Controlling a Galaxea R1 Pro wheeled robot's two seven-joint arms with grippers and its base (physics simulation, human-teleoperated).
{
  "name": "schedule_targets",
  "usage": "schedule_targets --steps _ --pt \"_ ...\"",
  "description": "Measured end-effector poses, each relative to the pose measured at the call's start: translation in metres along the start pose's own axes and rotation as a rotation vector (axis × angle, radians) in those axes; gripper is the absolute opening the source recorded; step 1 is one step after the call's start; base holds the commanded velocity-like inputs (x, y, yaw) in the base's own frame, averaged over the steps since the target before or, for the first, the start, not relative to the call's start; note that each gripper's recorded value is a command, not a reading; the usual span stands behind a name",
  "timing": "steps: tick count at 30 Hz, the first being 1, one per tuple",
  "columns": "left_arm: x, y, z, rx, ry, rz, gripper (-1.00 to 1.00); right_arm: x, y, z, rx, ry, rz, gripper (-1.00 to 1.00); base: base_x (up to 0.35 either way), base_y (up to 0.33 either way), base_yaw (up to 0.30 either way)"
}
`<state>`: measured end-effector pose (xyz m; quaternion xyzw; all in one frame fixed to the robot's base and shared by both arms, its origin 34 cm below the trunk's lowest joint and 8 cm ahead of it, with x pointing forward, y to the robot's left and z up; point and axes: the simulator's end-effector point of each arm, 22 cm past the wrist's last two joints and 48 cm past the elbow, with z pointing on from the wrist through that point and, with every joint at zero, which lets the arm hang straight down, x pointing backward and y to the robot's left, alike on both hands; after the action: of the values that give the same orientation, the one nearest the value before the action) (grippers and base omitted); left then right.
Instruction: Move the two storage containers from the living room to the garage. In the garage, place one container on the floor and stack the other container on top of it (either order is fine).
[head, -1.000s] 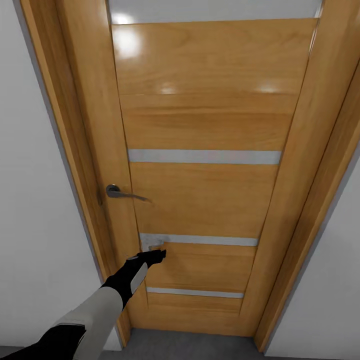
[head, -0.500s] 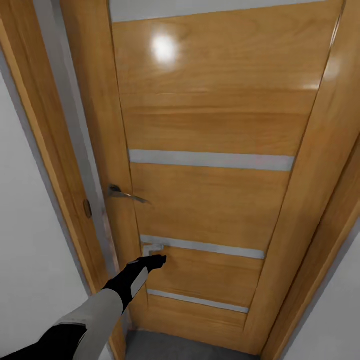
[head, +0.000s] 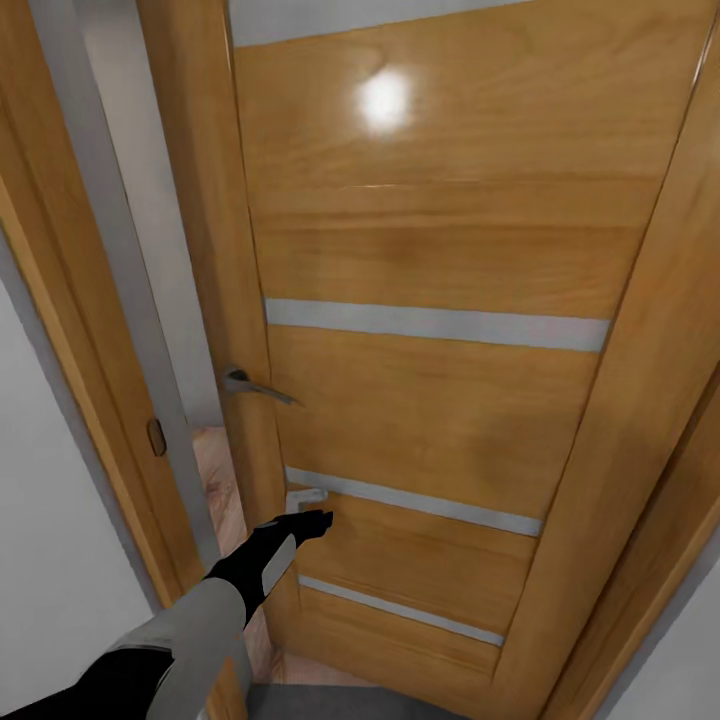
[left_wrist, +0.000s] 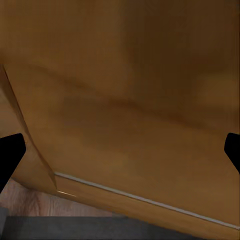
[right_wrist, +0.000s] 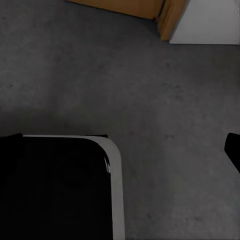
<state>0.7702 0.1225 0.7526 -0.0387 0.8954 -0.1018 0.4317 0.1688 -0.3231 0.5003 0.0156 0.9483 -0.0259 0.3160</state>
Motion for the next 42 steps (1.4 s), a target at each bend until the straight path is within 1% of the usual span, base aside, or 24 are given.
schedule_targets --steps 17,21,33,42 --pt "-0.01 -0.002 -0.007 0.001 -0.019 0.006 1.0 -0.006 0.0 0.004 0.0 -0.023 0.001 1.0 0.003 0.0 0.0" --pt "-0.01 -0.003 -0.007 0.004 -0.019 0.005 1.0 -0.007 0.0 0.004 -0.001 -0.025 0.001 1.0 0.189 0.0 0.0" --pt "-0.01 -0.003 -0.008 0.003 -0.017 0.006 1.0 -0.007 0.0 0.004 -0.001 -0.025 0.001 1.0 0.304 0.0 0.0" --pt "-0.011 -0.003 -0.007 0.003 -0.019 0.006 1.0 -0.007 0.0 0.004 -0.001 -0.025 0.001 1.0 0.025 0.0 0.0"
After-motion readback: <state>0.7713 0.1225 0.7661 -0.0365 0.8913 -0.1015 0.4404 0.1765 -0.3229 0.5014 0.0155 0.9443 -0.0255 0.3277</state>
